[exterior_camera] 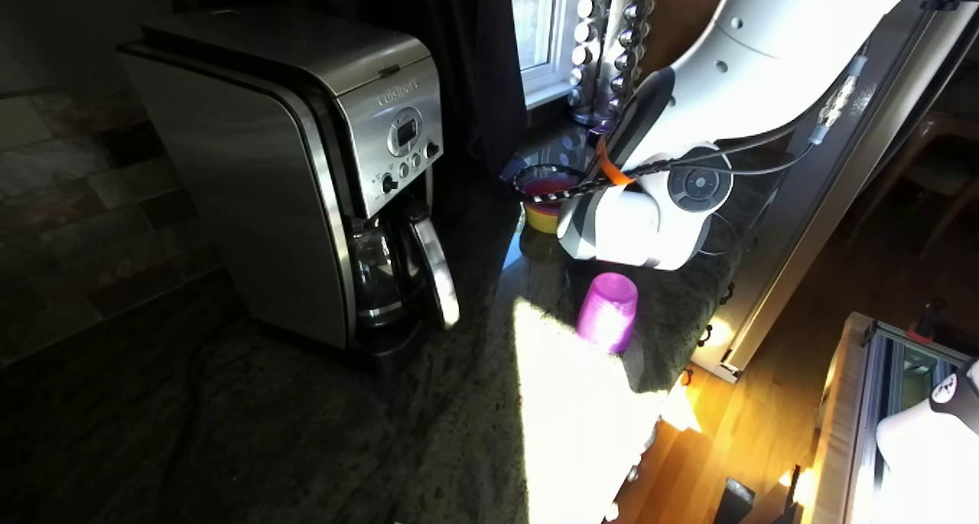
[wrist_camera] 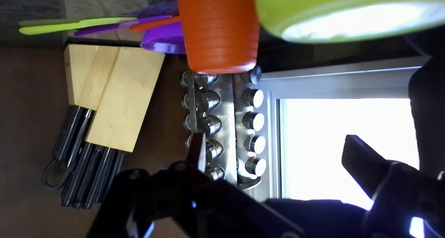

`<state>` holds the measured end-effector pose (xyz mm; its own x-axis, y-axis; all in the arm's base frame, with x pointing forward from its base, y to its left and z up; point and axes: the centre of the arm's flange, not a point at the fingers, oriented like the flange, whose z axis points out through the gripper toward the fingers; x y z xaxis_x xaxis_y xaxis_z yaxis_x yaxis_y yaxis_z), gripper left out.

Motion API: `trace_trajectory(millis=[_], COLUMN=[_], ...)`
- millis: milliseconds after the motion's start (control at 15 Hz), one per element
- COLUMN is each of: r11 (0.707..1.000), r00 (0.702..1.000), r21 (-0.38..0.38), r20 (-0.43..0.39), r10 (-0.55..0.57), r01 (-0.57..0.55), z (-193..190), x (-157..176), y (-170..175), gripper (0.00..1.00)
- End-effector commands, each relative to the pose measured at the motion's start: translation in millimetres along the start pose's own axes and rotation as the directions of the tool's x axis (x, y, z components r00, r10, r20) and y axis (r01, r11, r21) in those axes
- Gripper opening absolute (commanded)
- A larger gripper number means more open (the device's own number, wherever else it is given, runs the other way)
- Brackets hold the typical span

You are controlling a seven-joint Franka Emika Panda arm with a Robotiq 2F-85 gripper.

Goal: Turn the green cup

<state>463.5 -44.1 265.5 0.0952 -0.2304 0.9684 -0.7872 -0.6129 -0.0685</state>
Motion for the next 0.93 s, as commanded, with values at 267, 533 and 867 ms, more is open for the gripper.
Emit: trace_trajectory(millis=[267,533,867], r11=[0.984,0.960,0.953], r00=[0.979,0.951,0.947], r21=[0.164,0.232,0.237], r20=[0.180,0.229,0.213], r10=[-0.092,-0.209,-0.240], r01=[0.062,0.155,0.188], z=[-14,-15,-11], x=[59,78,77], y=[45,63,60], gripper=[1.00,1.00,1.00])
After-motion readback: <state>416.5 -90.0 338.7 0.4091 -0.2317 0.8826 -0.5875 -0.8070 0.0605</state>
